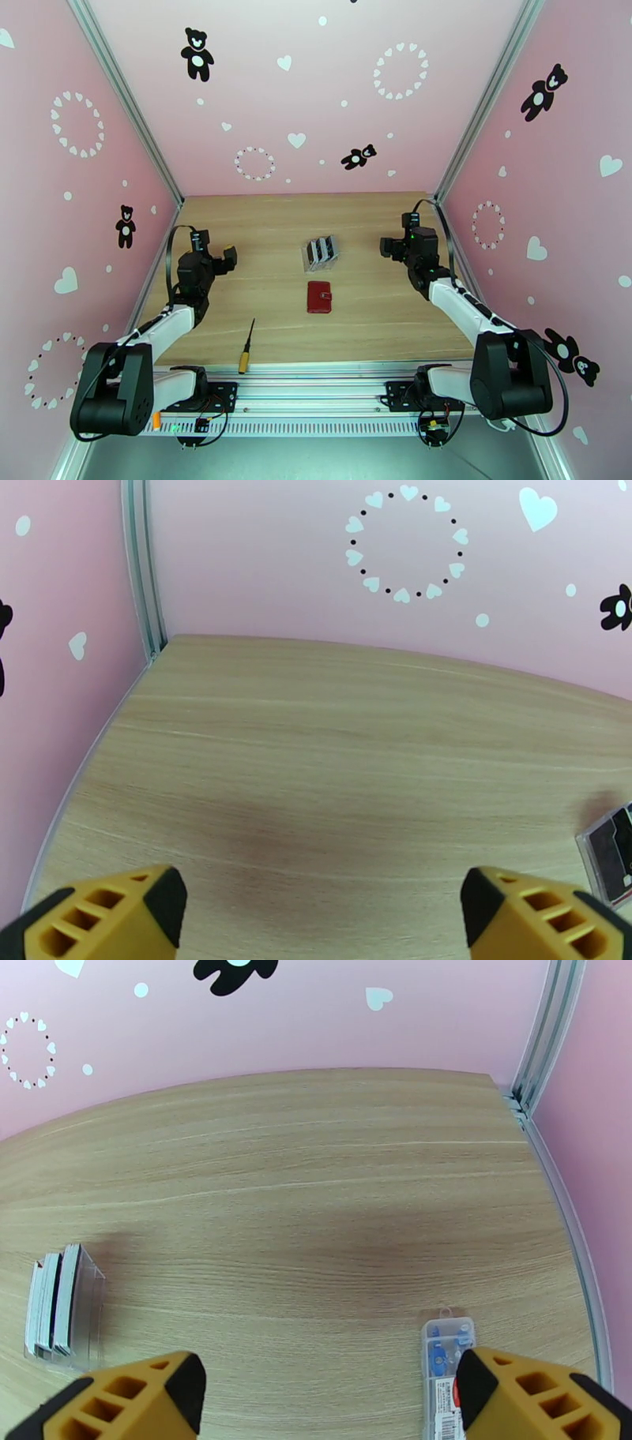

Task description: Put the credit cards into the card holder

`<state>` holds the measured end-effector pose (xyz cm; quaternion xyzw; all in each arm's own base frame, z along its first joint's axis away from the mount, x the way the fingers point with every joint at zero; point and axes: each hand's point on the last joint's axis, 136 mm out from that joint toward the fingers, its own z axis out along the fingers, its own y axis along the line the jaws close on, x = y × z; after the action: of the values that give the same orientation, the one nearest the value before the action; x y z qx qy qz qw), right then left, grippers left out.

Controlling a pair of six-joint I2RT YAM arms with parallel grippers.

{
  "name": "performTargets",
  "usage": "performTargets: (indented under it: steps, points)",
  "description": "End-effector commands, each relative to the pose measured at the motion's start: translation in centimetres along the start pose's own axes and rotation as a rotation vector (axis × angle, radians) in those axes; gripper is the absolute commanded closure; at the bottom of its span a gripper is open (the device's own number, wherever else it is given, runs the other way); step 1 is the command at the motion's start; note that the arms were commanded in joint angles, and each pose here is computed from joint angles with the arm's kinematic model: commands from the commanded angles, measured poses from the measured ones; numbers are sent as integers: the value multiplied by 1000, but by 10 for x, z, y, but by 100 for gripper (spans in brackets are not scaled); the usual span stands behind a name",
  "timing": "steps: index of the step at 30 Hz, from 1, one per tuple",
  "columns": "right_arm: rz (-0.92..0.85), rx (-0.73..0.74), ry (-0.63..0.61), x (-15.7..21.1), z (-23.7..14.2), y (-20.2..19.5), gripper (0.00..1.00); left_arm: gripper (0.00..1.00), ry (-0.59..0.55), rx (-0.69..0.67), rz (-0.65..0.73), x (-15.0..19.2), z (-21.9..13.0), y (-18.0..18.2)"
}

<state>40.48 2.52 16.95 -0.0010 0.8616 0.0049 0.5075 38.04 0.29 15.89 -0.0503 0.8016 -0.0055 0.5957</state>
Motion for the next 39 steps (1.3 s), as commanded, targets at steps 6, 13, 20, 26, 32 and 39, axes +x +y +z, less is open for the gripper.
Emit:
performTargets:
  steps: [6,13,20,26,32,39]
  points:
    - [-61,41,-29,5,-1,-6,11,2,-48,25,-12,2,-6,10]
    - [-83,42,-28,17,2,-7,11,2,-53,41,-26,6,1,10]
    - [-96,44,-34,23,9,-8,11,2,-40,41,-50,12,7,14]
    - [-119,51,-91,23,8,-11,11,2,-27,71,-67,19,14,16]
    - [-129,46,-107,26,9,-11,11,2,-25,71,-65,23,18,17]
    - [-129,56,-94,31,10,-16,11,2,-28,91,-54,28,23,14]
